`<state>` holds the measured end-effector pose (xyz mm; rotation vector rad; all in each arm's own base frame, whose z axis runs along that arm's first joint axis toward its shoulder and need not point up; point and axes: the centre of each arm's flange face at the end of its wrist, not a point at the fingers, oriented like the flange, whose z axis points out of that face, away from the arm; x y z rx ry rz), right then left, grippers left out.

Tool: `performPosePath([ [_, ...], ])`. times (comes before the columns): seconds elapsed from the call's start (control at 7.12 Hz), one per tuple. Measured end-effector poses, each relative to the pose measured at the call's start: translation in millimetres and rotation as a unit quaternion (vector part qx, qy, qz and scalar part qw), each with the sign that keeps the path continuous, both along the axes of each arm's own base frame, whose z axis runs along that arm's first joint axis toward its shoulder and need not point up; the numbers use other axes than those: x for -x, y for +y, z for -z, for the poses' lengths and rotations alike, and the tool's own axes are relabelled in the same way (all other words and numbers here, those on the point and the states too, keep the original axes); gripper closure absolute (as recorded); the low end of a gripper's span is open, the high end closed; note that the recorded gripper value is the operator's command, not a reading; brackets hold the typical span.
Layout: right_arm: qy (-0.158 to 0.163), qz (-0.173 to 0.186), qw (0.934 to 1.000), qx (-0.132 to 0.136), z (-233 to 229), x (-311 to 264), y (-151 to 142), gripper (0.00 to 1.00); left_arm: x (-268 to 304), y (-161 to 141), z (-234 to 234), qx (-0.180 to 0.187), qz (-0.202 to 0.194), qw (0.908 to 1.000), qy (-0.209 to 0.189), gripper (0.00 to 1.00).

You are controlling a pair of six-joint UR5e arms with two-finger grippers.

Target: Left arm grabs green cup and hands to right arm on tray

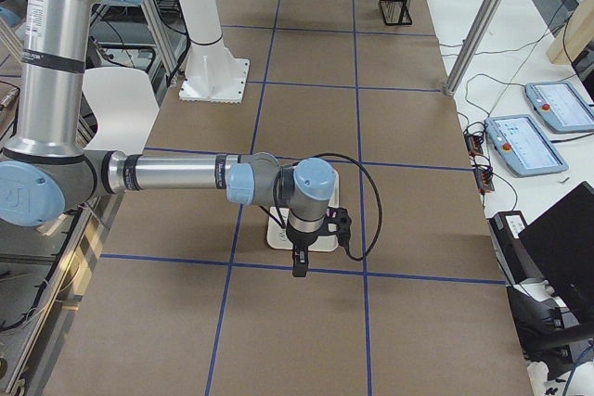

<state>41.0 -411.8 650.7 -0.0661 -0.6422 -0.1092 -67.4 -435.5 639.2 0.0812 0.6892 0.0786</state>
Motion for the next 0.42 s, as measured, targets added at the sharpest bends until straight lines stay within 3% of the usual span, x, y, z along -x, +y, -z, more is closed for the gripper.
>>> performPosePath([
  [0.42, -0.001, 0.000, 1.0000, 0.000, -0.2, -0.1, 0.3, 0.00, -4.9, -1.6, 0.6, -0.003, -0.005, 1.0000, 0.000, 0.00],
])
